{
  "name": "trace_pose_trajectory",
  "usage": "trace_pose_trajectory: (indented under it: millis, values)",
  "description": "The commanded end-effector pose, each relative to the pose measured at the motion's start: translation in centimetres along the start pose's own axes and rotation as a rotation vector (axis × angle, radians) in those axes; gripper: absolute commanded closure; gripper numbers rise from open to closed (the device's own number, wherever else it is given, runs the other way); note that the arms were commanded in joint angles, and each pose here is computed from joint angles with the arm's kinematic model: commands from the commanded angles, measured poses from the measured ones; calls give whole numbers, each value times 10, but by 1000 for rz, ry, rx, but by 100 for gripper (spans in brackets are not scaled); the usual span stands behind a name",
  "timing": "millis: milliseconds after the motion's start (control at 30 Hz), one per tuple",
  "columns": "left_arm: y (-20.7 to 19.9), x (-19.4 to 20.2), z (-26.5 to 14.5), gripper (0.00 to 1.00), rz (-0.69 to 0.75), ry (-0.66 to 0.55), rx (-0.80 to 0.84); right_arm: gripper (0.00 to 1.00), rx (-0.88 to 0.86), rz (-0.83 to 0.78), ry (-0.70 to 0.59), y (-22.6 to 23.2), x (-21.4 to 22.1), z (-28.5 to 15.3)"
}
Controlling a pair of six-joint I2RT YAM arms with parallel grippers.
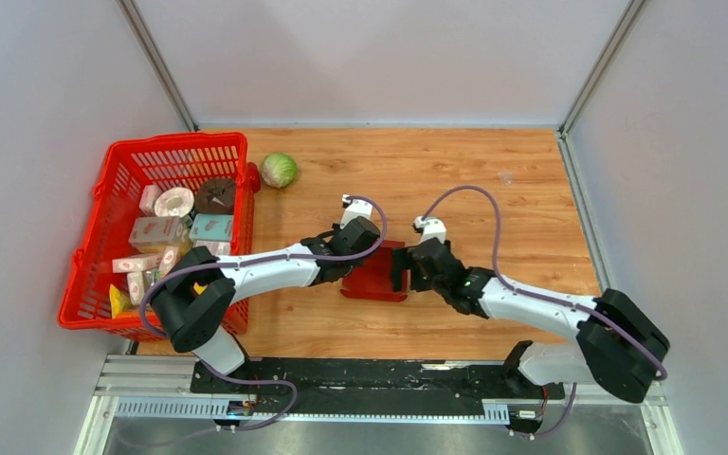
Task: Fold the paper box
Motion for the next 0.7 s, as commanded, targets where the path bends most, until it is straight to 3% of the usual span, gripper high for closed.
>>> trace_pose_trajectory:
  millis: [0, 167, 333, 567, 667]
  values:
    - [-1, -9, -1, 100, 11, -9, 3, 0, -259, 145, 170, -5, 14, -15]
    - [3, -10, -9, 66, -9, -51, 18, 0, -309, 288, 220, -22, 8, -20]
    - [7, -8, -18, 49, -35, -73, 39, 5, -414, 365, 279, -19, 12, -20]
    - [15, 10, -39, 44, -121, -77, 102, 14, -373, 434, 327, -32, 27, -9]
    - [6, 20, -49, 48, -138, -90, 234, 22, -411, 481, 357, -30, 36, -7]
Point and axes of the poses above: each gripper's point midway between its finger pads, its own z axis out along the fingers, its own y axis along the line the jaws close on, x = y × z, the point moved 6 cm from there along -z, back along the fingers, and after that the axes turned 10 degrees about z, right-handed, at the moved point
